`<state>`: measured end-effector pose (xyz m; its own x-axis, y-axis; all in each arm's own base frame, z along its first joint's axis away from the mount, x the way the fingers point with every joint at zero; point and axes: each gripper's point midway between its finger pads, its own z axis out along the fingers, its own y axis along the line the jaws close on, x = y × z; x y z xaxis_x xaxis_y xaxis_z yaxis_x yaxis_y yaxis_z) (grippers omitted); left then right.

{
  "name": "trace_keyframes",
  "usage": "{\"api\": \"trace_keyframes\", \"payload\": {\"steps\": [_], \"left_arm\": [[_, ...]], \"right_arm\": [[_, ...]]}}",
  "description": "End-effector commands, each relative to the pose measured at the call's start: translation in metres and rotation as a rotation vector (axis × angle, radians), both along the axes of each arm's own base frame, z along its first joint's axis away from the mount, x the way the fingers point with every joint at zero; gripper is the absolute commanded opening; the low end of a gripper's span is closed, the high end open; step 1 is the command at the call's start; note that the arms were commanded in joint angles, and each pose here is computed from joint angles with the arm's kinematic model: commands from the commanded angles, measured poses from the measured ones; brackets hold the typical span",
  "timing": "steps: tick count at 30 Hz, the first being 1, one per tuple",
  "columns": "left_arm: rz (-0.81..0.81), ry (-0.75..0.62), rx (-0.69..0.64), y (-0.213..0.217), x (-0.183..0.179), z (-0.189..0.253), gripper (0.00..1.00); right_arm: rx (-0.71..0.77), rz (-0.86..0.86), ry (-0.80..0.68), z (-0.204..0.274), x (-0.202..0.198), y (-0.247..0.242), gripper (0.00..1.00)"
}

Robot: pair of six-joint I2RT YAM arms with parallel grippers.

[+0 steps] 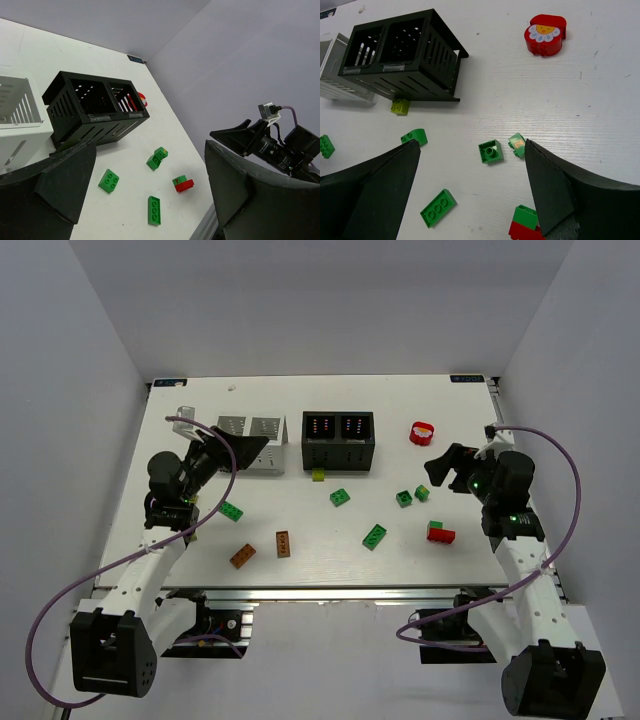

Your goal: Sort the legos into containers by color

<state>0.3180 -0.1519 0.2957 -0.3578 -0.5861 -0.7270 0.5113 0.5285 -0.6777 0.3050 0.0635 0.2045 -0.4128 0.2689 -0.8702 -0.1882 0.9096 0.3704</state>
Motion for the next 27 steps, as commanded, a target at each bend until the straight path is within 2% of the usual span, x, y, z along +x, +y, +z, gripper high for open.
{"api": "trace_keyframes", "payload": {"steps": [1,4,5,7,8,11,15,16,19,21,22,23,24,26,27], "left_arm": [[-0.014,-0.045,-0.004,-0.002,-0.005,0.014,0.98],[-0.016,-0.047,-0.006,-0.002,-0.006,0.015,0.98],[-0.015,-0.047,-0.006,-0.002,-0.006,0.015,0.98],[-0.015,-0.048,-0.006,-0.002,-0.007,0.015,0.98],[-0.015,-0.049,-0.007,-0.002,-0.006,0.015,0.97],[-0.023,-0.06,-0.012,-0.003,-0.008,0.018,0.89],[-0.043,-0.083,-0.021,-0.005,-0.011,0.022,0.64],[-0.05,-0.084,-0.024,-0.006,-0.012,0.022,0.48],[-0.054,-0.087,-0.027,-0.006,-0.013,0.023,0.29],[-0.059,-0.09,-0.029,-0.007,-0.014,0.024,0.28],[-0.06,-0.091,-0.027,-0.007,-0.014,0.024,0.32],[-0.059,-0.089,-0.027,-0.007,-0.014,0.024,0.38],[-0.057,-0.086,-0.028,-0.007,-0.013,0.023,0.47],[-0.052,-0.081,-0.028,-0.006,-0.013,0.023,0.65],[-0.052,-0.079,-0.027,-0.006,-0.013,0.022,0.68]], "right_arm": [[-0.01,0.039,-0.119,0.033,0.003,0.005,0.9],[-0.072,0.232,-0.194,0.031,-0.012,0.027,0.9],[-0.14,0.447,-0.277,0.03,-0.03,0.049,0.9],[-0.23,0.742,-0.416,0.02,-0.061,0.076,0.9],[-0.242,0.813,-0.439,0.017,-0.07,0.085,0.9],[-0.292,0.782,-0.405,0.014,-0.061,0.086,0.89],[-0.443,0.812,-0.422,-0.002,-0.057,0.093,0.89],[-0.469,0.803,-0.428,-0.004,-0.055,0.093,0.9],[-0.516,0.747,-0.437,-0.001,-0.044,0.091,0.89],[-0.523,0.673,-0.378,-0.001,-0.028,0.083,0.66],[-0.506,0.55,-0.299,-0.002,-0.013,0.07,0.4],[-0.496,0.486,-0.275,0.008,-0.001,0.065,0.38],[-0.488,0.435,-0.189,-0.005,0.011,0.059,0.38],[-0.458,0.319,-0.065,-0.016,0.023,0.047,0.56],[-0.448,0.29,-0.021,-0.02,0.034,0.046,0.64]]}}
